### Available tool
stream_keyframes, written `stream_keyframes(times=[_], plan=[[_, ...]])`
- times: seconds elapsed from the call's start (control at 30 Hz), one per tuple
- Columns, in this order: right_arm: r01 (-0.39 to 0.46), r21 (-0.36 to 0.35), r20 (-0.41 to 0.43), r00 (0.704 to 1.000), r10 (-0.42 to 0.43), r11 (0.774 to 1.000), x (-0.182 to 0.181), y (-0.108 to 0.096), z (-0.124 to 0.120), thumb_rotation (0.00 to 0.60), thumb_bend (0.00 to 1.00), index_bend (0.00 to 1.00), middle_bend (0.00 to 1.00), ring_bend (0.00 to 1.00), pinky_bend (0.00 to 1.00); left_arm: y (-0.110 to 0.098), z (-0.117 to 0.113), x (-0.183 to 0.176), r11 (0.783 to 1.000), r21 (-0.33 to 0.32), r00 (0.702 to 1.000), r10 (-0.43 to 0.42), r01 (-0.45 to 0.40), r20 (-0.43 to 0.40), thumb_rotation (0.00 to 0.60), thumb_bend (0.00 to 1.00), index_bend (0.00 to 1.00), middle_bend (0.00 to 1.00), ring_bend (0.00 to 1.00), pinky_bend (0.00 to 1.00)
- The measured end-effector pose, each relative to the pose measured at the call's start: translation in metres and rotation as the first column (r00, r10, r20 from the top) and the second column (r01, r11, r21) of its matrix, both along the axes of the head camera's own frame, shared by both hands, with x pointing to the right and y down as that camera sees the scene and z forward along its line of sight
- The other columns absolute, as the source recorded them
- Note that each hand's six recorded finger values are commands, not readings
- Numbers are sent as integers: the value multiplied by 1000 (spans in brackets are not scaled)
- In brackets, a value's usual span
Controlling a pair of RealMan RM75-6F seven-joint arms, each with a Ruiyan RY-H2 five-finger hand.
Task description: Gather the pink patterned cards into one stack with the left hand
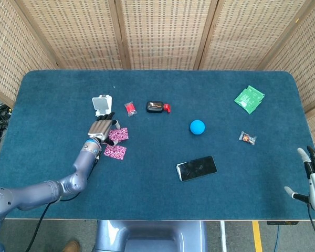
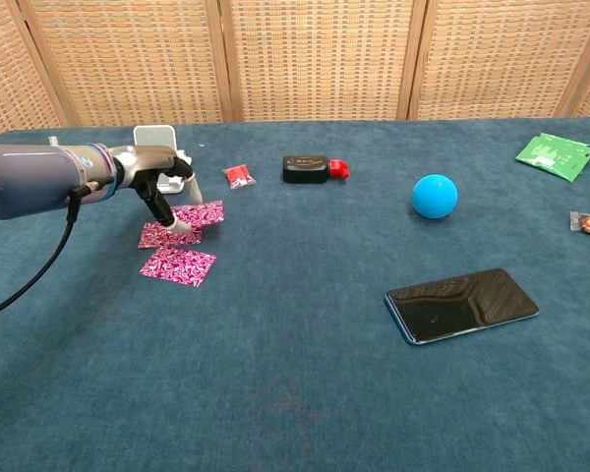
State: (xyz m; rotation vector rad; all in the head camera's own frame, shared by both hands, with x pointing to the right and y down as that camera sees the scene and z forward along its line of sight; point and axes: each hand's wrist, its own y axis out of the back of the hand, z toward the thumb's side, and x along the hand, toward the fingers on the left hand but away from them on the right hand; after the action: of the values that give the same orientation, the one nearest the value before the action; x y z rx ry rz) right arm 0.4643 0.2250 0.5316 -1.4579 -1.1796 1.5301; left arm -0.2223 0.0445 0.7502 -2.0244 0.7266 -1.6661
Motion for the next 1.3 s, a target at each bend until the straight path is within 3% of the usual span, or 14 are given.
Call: stream_keyframes(times=[0.57,0.87,1.3], plan=[[8,6,-3,1000,-8,1000,-3,2,-2,600,0,0,0,0,0,2,2,-23,1000,6,1000,-13,13,9,600,302,694,0,0,0],[5,4,1,1000,-5,1000,-2,1,-2,600,0,0,0,0,0,4,7,-35,1000,6,998,14,-14,56,600,302,688,0,0,0],[4,5,-1,1000,-4,1000,-2,2,-2,600,0,0,0,0,0,7,14,-23,999,3,998,33,-33,57,600,298,651,0,0,0]])
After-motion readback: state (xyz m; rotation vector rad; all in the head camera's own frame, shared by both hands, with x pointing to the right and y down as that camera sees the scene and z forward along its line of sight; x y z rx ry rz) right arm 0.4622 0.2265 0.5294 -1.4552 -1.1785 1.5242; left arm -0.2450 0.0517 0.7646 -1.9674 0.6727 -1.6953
